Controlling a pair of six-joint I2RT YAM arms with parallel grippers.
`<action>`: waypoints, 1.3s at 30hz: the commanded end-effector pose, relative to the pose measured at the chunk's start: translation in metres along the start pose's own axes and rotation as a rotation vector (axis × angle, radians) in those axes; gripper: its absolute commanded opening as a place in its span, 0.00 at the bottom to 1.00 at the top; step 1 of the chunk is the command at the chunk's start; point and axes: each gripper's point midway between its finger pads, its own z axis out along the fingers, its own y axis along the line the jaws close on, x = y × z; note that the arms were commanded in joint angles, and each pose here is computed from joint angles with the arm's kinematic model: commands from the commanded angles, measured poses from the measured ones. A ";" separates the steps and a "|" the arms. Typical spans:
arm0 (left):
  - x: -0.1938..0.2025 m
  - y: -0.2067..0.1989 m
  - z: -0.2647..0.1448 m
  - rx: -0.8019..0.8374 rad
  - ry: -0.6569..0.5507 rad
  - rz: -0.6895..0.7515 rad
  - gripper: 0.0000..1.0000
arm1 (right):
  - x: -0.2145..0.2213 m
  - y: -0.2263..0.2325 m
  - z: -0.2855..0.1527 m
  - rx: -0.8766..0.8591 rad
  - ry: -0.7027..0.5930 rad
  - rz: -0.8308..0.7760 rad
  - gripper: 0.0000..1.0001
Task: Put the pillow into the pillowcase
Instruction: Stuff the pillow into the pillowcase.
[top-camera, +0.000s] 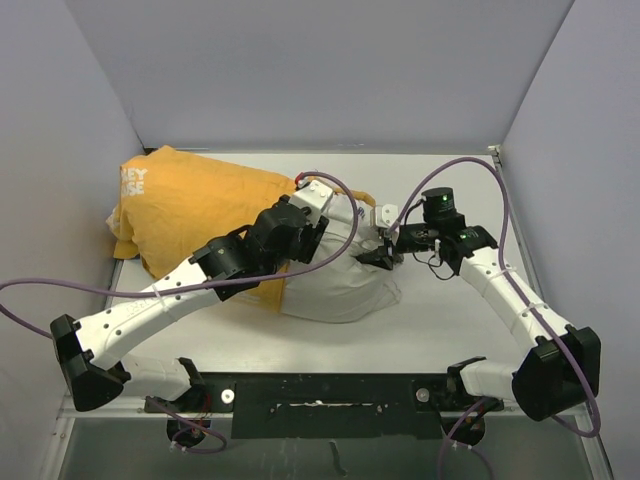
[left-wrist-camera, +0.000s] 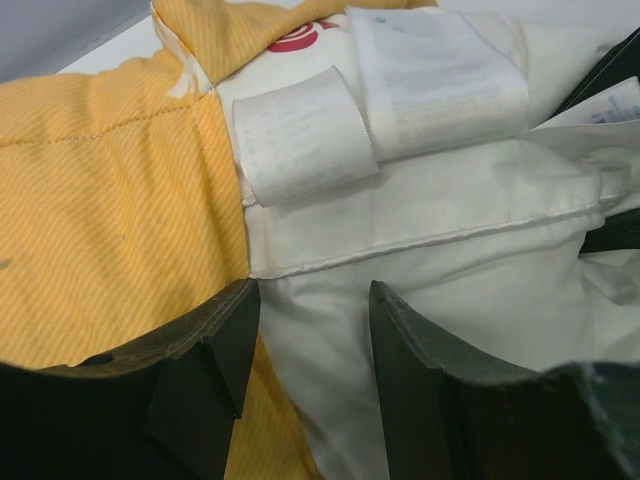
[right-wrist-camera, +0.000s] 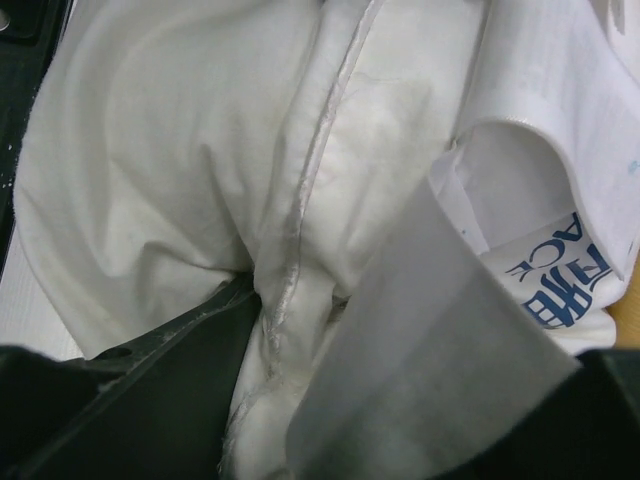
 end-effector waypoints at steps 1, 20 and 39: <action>-0.004 0.028 -0.025 -0.090 -0.030 -0.009 0.47 | 0.019 0.012 -0.005 -0.017 0.090 0.052 0.45; -0.046 0.044 -0.066 -0.057 -0.182 -0.148 0.44 | 0.015 0.013 -0.010 -0.064 0.135 0.040 0.49; -0.027 0.040 0.001 0.018 -0.028 -0.159 0.57 | -0.004 0.016 -0.027 -0.069 0.175 -0.004 0.58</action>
